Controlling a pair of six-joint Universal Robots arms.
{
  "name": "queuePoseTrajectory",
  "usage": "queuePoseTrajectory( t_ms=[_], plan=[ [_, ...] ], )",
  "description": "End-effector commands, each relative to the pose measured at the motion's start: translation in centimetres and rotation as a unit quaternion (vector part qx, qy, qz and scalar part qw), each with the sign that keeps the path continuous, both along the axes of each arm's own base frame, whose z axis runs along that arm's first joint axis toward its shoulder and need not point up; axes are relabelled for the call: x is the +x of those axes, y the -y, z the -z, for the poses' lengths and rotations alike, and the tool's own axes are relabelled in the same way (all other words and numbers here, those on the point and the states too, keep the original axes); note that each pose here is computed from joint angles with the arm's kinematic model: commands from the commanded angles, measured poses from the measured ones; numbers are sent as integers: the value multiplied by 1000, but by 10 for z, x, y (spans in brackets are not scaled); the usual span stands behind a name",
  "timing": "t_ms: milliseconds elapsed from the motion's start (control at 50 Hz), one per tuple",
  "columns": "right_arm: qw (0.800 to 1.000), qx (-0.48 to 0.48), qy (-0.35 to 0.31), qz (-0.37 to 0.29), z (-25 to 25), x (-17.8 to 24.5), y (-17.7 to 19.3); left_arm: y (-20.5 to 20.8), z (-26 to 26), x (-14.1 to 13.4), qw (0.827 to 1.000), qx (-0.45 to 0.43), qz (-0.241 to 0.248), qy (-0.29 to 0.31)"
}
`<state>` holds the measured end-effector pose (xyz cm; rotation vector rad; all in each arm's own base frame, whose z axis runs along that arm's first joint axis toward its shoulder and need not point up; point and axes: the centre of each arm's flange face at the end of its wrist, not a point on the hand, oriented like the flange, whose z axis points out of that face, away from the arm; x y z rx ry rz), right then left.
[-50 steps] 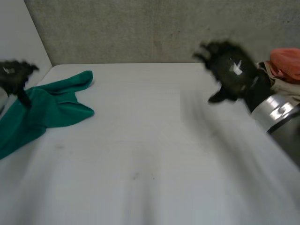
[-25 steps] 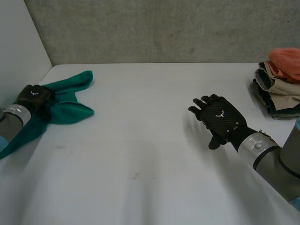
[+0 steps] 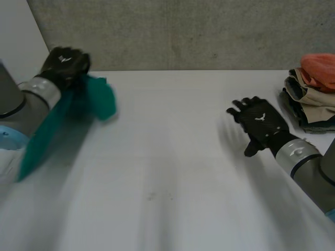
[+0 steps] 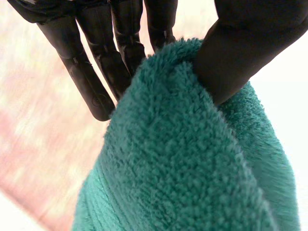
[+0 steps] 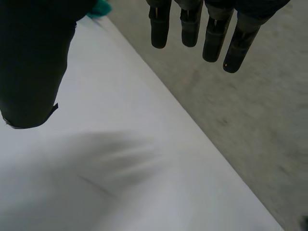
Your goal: Fold the laundry.
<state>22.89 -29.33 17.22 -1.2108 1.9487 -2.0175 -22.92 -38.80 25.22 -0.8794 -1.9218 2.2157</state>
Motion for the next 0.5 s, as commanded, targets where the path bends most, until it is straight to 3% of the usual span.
queuePoseTrajectory(
  t_ms=[20, 220, 380, 500],
  plan=[
    [995, -2, 25, 100, -12, -19, 20, -103, -34, -94, 984, 20, 155, -81],
    [992, 1, 24, 121, -14, -26, 23, -180, 54, -174, 953, 126, 274, -37],
    [993, -1, 23, 118, -16, -26, 24, -190, 30, -172, 955, 96, 277, -38],
    [994, 21, 14, 110, -17, -24, 20, -173, -6, -139, 972, 77, 216, -52]
  ],
)
